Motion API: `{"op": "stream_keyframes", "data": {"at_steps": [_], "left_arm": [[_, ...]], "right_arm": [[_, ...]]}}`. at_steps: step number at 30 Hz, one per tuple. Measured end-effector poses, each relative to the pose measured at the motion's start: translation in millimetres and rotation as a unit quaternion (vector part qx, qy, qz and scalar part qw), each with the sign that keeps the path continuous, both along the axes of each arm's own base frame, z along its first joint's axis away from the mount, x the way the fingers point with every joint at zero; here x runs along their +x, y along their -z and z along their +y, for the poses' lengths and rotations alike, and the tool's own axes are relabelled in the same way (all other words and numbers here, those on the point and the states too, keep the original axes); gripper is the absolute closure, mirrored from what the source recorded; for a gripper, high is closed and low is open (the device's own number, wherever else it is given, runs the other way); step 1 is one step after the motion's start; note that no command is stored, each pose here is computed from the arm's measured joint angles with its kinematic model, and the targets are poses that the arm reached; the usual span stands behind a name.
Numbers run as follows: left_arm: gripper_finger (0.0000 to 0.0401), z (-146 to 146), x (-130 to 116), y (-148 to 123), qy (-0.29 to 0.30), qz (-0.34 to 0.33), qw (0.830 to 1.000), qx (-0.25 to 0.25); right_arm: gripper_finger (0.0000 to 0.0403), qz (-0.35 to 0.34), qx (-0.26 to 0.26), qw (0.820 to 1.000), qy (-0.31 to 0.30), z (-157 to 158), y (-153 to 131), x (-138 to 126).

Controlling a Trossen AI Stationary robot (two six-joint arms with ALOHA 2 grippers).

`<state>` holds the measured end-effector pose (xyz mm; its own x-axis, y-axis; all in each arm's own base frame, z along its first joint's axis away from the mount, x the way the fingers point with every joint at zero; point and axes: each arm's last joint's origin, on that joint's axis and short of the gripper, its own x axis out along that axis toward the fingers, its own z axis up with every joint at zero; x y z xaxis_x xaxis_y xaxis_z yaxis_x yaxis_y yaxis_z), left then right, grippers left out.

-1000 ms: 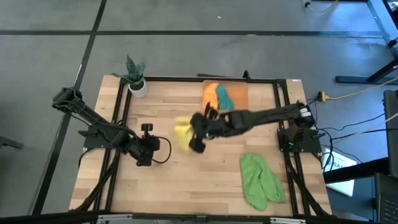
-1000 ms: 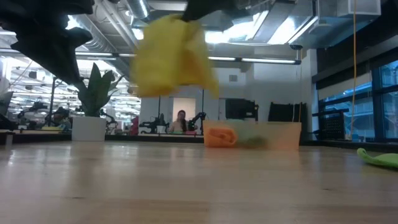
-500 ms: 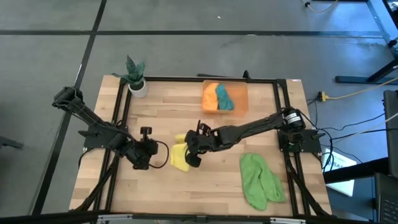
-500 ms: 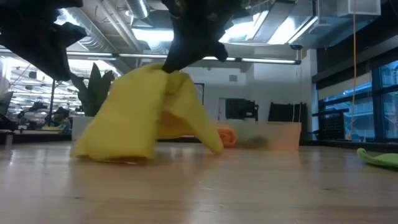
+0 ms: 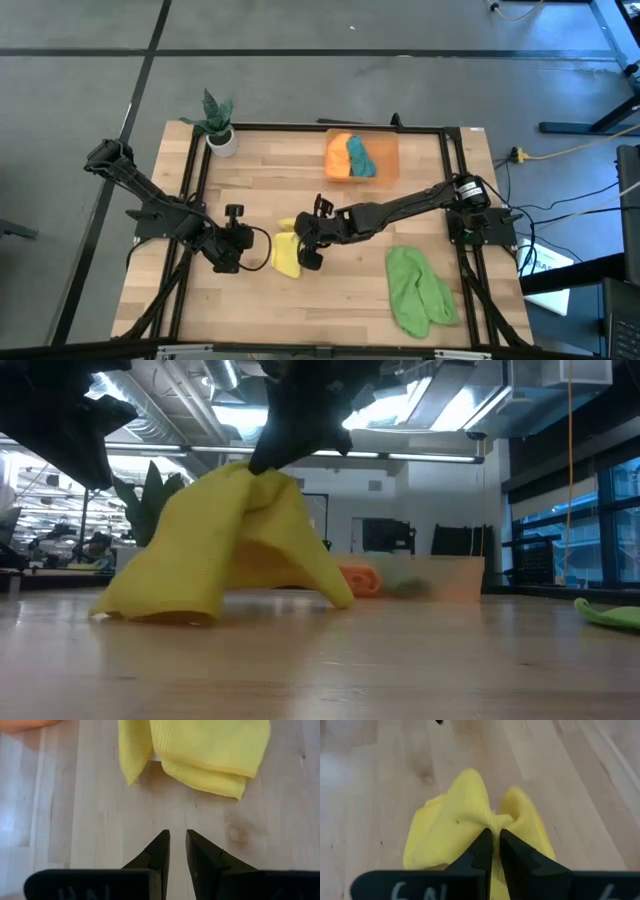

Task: Roll microfiber towels into tight, uniform cylinder then place into a basket
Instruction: Remove the yellow microfiber towel from the bin, then roll the yellow microfiber towel

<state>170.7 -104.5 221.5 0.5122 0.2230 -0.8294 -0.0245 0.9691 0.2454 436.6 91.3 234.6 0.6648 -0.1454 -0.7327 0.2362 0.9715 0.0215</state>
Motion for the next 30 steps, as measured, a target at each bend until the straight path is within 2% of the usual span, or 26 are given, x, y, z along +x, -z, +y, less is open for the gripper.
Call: {"op": "stream_keyframes", "data": {"at_steps": [6,13,19,23,25,30], "left_arm": [[0.0346,0.0,0.0,0.0,0.000,0.000,1.000,0.000],[0.0346,-0.2,0.4,-0.2,-0.004,-0.003,1.000,-0.003],[0.0346,-5.8,6.1,7.2,-0.016,-0.050,0.997,-0.051],[0.0346,-10.0,4.0,26.5,0.019,-0.044,0.994,-0.095],[0.0346,-11.8,1.2,37.4,0.046,-0.047,0.993,-0.099],[0.0346,-18.1,-4.4,60.7,0.135,-0.104,0.980,-0.099]], "right_arm": [[0.0344,-0.019,0.011,1.000,0.008,0.3,-2.2,2.5],[0.0299,-0.017,0.010,1.000,0.010,-2.2,-2.0,2.8],[0.0280,-0.001,0.006,1.000,0.012,-4.0,0.1,0.7],[0.0279,0.000,0.005,1.000,0.011,-3.9,0.2,0.6],[0.0279,0.000,0.005,1.000,0.011,-3.9,0.2,0.6],[0.0279,0.005,-0.003,1.000,0.002,-4.0,0.5,0.2]]}}
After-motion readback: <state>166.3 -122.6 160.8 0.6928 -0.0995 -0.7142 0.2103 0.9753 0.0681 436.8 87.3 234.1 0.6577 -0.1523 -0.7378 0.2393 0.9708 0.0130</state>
